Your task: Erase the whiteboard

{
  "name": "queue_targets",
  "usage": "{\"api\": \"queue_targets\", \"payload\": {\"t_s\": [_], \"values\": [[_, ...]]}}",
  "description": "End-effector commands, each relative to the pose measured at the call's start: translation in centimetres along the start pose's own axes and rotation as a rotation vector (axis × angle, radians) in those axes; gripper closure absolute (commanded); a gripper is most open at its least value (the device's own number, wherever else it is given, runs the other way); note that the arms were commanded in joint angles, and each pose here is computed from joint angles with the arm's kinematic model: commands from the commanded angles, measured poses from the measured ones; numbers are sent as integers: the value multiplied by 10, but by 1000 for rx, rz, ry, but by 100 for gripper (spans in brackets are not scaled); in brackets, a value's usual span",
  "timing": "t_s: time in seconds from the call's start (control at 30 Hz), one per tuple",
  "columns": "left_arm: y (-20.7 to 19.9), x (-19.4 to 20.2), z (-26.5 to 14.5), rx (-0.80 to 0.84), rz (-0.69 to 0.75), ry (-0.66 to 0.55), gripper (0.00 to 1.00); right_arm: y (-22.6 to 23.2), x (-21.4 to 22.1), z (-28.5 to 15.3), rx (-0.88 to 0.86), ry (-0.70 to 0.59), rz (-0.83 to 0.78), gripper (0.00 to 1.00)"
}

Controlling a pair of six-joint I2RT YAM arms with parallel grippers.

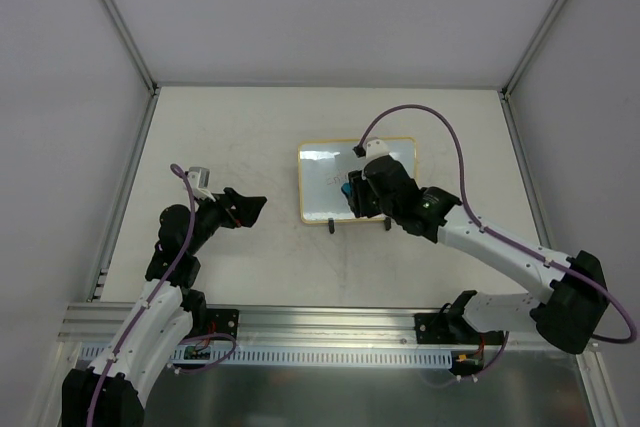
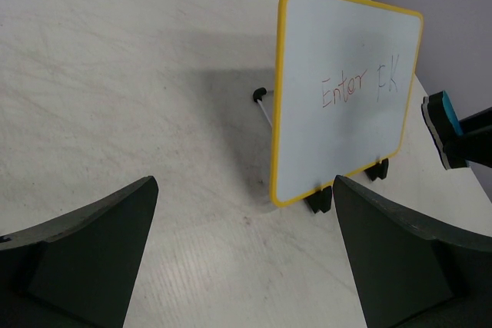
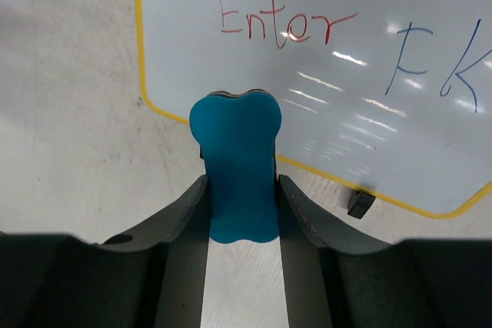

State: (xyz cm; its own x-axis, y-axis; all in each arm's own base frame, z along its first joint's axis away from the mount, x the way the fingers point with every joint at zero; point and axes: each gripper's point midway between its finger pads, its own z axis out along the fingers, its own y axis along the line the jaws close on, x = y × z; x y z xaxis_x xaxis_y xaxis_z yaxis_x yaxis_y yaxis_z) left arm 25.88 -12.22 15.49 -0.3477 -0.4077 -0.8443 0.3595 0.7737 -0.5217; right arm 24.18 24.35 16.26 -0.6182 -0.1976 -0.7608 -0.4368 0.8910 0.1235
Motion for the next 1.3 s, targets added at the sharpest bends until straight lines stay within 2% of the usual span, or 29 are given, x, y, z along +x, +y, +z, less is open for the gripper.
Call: {"api": "queue_targets", "payload": {"t_s": [0.0,0.5,0.73,0.87,1.07,1.23,1.27], "values": [[-15,-13,0,61,26,-37,1,2,-26,1,-9,-35,-11,66],[-16,-13,-1,64,26,-40,1,5,-92,21,-29,-109,37,67],[-20,-12,-1,85,19,-41,1,-2,-117,29,18,-153,32,67],[-22,-13,-3,99,22,-50,1,-7,-127,41,60,-156,-5,67],[-26,-21,2,132,43,-89,1,-13,-116,62,89,-118,0,68],[-30,-14,17,195,33,-56,1,-13,-116,56,75,-132,2,68],[-37,-22,20,237,56,-89,1,-13,-116,54,72,-136,3,68]]}}
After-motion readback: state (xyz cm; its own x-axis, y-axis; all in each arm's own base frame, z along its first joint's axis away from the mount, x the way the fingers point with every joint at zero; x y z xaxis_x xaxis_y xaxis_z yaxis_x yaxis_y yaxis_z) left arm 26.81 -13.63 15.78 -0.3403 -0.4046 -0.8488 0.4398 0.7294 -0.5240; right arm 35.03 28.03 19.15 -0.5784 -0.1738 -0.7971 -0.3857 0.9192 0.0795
